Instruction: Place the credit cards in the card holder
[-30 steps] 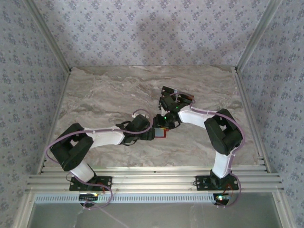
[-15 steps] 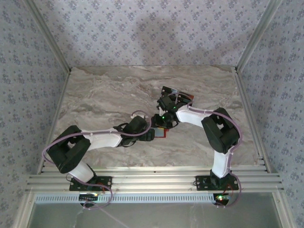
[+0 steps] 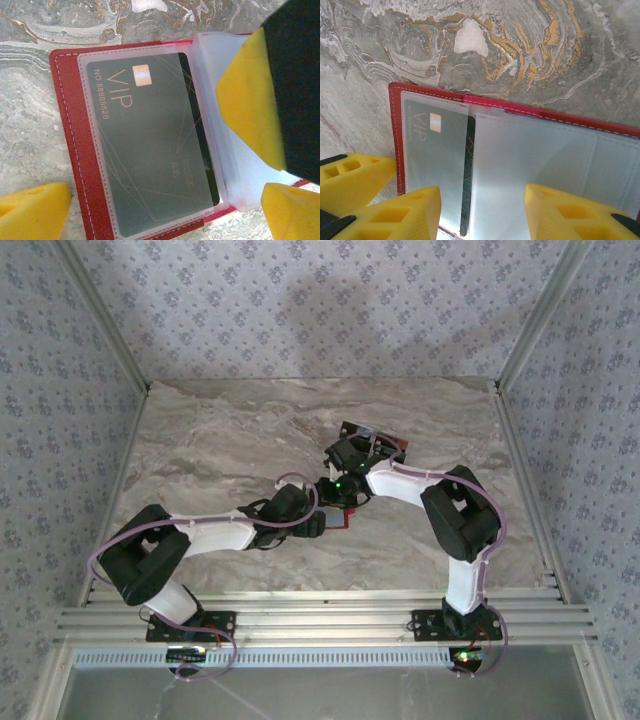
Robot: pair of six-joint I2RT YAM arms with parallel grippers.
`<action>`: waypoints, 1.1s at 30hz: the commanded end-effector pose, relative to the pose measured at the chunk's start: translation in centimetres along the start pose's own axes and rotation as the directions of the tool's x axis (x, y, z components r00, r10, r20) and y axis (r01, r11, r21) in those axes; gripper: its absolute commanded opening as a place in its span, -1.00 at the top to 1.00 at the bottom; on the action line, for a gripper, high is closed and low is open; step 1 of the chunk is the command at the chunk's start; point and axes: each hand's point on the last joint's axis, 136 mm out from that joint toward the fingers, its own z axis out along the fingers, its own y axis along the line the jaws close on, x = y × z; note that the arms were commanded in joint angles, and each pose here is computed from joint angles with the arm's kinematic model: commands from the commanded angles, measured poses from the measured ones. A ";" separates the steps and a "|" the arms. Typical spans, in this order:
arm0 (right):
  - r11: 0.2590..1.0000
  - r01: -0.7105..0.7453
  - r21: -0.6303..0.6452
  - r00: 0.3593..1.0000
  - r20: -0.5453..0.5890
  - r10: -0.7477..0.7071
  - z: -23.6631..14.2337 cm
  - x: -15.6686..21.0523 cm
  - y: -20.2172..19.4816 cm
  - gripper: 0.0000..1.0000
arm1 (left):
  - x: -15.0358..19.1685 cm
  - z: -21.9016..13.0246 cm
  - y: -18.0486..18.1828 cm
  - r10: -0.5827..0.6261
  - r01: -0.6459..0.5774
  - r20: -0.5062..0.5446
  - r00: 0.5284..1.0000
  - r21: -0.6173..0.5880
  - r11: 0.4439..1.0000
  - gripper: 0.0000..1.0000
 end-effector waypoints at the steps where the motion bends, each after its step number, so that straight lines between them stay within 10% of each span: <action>1: 1.000 -0.015 -0.010 1.000 -0.016 0.015 0.4 0.0 0.5 0.01 | 0.0 0.4 0.4 0.008 -0.008 0.003 1.000 -0.023 1.000 -0.97; 33: 0.997 -0.078 0.013 0.996 0.037 0.077 -1.8 0.3 -2.3 -0.04 | 2.8 2.2 2.8 -0.013 0.006 -0.063 0.998 -0.106 0.994 -0.93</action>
